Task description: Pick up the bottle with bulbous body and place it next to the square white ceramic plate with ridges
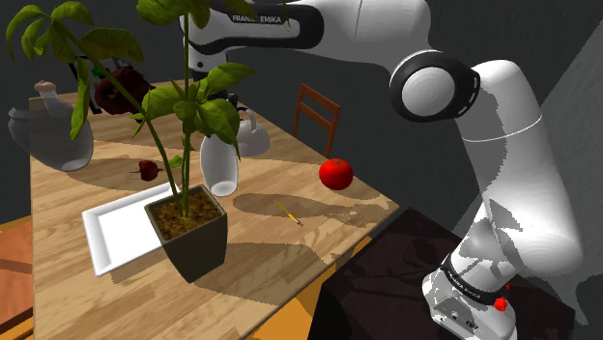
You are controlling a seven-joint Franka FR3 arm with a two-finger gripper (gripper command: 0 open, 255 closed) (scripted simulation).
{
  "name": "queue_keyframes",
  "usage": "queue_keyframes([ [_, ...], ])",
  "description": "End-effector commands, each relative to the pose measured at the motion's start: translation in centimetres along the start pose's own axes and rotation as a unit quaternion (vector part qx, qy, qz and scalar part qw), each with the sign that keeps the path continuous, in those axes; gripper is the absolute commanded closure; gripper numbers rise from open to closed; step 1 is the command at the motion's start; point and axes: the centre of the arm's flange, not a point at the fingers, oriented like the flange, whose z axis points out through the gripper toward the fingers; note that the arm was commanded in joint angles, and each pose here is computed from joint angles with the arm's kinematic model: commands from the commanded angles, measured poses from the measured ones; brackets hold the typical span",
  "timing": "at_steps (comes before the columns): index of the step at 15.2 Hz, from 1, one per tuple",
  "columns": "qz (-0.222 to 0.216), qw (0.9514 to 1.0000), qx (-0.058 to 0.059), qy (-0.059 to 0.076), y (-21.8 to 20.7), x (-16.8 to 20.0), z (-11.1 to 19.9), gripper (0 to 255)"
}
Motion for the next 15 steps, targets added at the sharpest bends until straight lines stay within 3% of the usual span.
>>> queue_keyframes([
  [1, 0.0, 1.0, 0.0, 0.001, 0.1, 0.0, 1.1, 255],
  [5, 0.0, 1.0, 0.0, 0.001, 0.1, 0.0, 3.2, 255],
  [12, 0.0, 1.0, 0.0, 0.001, 0.1, 0.0, 3.2, 255],
  [13, 0.0, 1.0, 0.0, 0.001, 0.1, 0.0, 3.2, 0],
  [15, 0.0, 1.0, 0.0, 0.001, 0.1, 0.0, 3.2, 0],
])
